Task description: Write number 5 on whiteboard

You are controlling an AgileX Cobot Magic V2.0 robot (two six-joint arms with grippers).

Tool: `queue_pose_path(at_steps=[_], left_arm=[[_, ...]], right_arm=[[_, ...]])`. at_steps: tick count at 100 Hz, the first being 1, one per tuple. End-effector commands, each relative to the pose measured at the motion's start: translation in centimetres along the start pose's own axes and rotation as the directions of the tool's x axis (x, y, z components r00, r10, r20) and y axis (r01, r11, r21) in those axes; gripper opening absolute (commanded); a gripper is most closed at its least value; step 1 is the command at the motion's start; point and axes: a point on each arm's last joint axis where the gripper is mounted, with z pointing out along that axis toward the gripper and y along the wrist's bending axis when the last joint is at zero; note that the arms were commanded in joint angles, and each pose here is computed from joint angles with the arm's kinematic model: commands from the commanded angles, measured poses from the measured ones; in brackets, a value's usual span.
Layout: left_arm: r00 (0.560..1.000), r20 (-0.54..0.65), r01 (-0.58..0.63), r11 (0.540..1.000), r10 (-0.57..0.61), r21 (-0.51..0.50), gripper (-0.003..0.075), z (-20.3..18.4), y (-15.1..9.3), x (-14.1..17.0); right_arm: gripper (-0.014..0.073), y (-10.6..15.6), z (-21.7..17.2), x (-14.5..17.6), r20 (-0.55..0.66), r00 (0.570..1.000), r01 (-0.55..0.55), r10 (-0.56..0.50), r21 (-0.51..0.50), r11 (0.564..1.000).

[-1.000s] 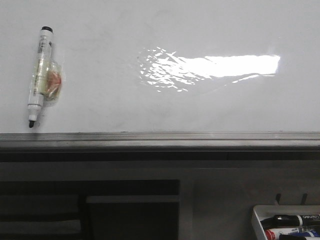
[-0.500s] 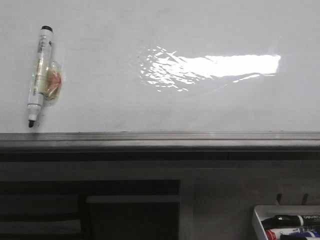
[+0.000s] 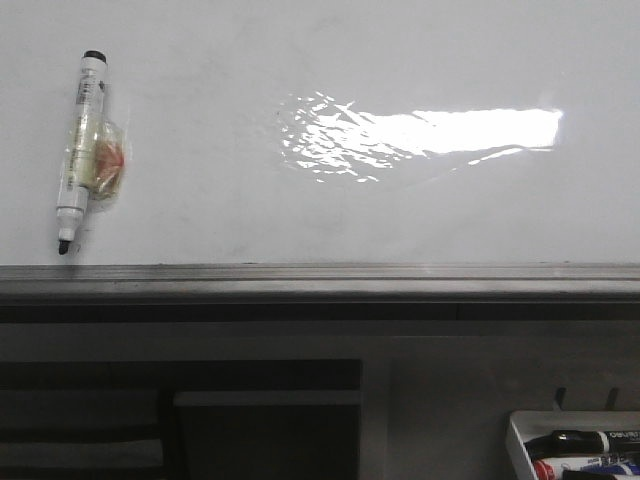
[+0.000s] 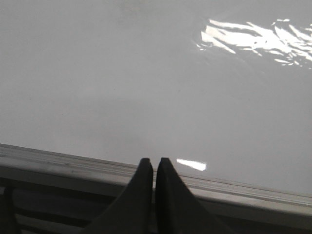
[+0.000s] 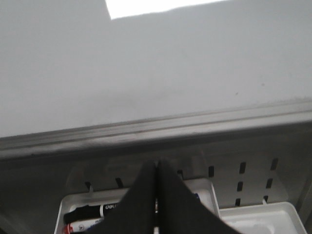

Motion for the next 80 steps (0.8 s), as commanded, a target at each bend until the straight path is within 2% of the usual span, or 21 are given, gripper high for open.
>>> queue_pose_path(at_steps=[1, 7, 15, 33, 42, 49, 59, 66, 80], left_arm=[[0.999, 0.027, -0.03, 0.999, 0.03, -0.01, -0.0021, 0.5, -0.2, -2.9], [0.999, 0.019, -0.032, 0.999, 0.032, -0.011, -0.002, 0.9, -0.4, -3.8], [0.999, 0.025, -0.028, 1.0, 0.028, -0.009, -0.002, 1.5, -0.5, -5.0], [0.999, 0.033, -0.028, 1.0, 0.028, -0.006, -0.0012, 2.3, -0.6, -5.6], [0.999, 0.036, -0.028, 1.0, 0.028, -0.006, 0.0069, 2.5, -0.6, -5.7], [0.999, 0.029, -0.014, 1.0, 0.014, -0.004, 0.0188, 2.6, -0.6, -5.6], [1.0, 0.025, 0.015, 1.0, -0.015, 0.003, 0.0348, 3.0, -0.6, -4.7], [0.999, 0.038, 0.029, 0.999, -0.029, 0.02, 0.0384, 3.3, -0.6, -4.0], [0.998, 0.066, 0.012, 0.996, -0.018, 0.09, 0.0386, 3.3, -1.4, -3.7]], right_arm=[[-0.005, 0.1, 0.5, -0.6, -0.004, 1.0, -0.014, 0.014, -0.004, 1.0], [-0.005, 0.1, 0.7, -0.8, -0.021, 1.0, 0.009, -0.009, 0.002, 1.0], [-0.005, 0.1, 1.3, -1.0, -0.055, 0.994, 0.1, -0.1, 0.009, 0.995], [-0.005, 0.2, 2.4, -1.1, -0.089, 0.992, 0.087, -0.087, -0.004, 0.996], [-0.005, 0.3, 2.8, -0.9, -0.121, 0.993, 0.02, -0.02, -0.001, 1.0], [-0.005, 0.3, 3.0, -1.2, -0.099, 0.994, -0.038, 0.038, -0.001, 0.999], [-0.005, 0.4, 3.2, -1.5, -0.072, 0.997, -0.041, 0.04, -0.006, 0.999], [-0.005, 0.4, 3.3, -1.3, -0.089, 0.995, -0.04, 0.04, -0.003, 0.999], [-0.005, 0.4, 3.3, -1.5, -0.07, 0.997, -0.043, 0.043, -0.006, 0.999]])
